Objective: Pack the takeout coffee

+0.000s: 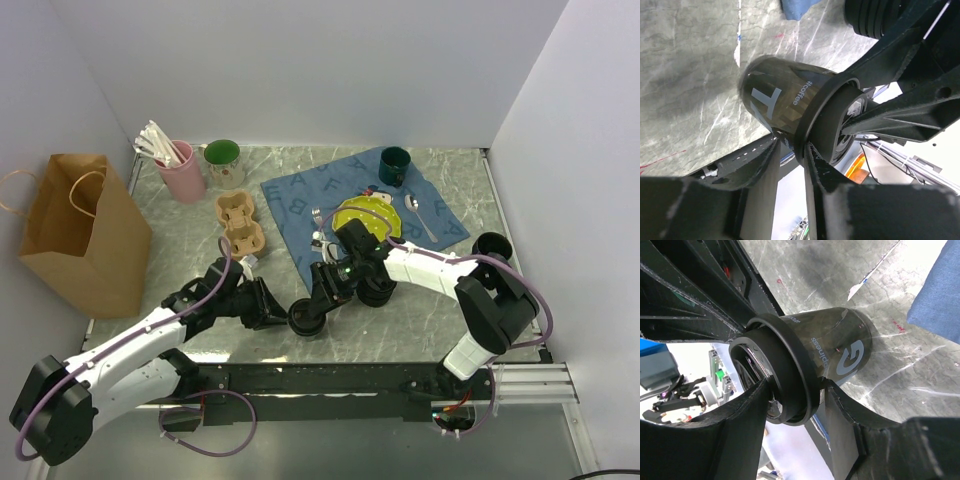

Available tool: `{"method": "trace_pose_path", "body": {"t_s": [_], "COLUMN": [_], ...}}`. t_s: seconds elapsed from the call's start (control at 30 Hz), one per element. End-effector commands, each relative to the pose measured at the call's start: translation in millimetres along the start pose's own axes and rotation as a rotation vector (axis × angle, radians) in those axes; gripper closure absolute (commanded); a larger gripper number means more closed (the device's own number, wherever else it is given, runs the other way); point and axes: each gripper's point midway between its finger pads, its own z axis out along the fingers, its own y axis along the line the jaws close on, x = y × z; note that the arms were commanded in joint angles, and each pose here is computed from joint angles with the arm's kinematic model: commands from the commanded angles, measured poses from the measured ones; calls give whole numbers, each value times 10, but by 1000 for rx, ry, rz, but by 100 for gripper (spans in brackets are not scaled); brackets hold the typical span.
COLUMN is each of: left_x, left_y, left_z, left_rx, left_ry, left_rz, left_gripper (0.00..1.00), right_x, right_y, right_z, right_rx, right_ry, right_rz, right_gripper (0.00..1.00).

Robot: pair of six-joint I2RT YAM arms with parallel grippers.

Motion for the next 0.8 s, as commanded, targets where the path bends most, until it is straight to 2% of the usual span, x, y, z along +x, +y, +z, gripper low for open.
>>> {"method": "trace_pose_path", "body": {"t_s": [0.0,0.17,0.5,0.77], "left_x": [30,-44,-224,-201], "left_y": [586,301,-61,-387], "left_z": [29,-110,-261,-209], "left_rx": [-245,-232,-219,-61], "left_ry": [-25,-28,-75,-33], "left_rz": [-27,10,54,130], "left_gripper": [68,60,55,50], "right_x": [281,185,150,144], "right_y": [-581,-467,-437,-438], "right_z": [127,76,77,62], "right_rx": [236,210,196,199], "right_ry": [52,30,38,46], "right_rz": [-8,-59,-89,-117], "right_gripper": [48,48,48,48]}}
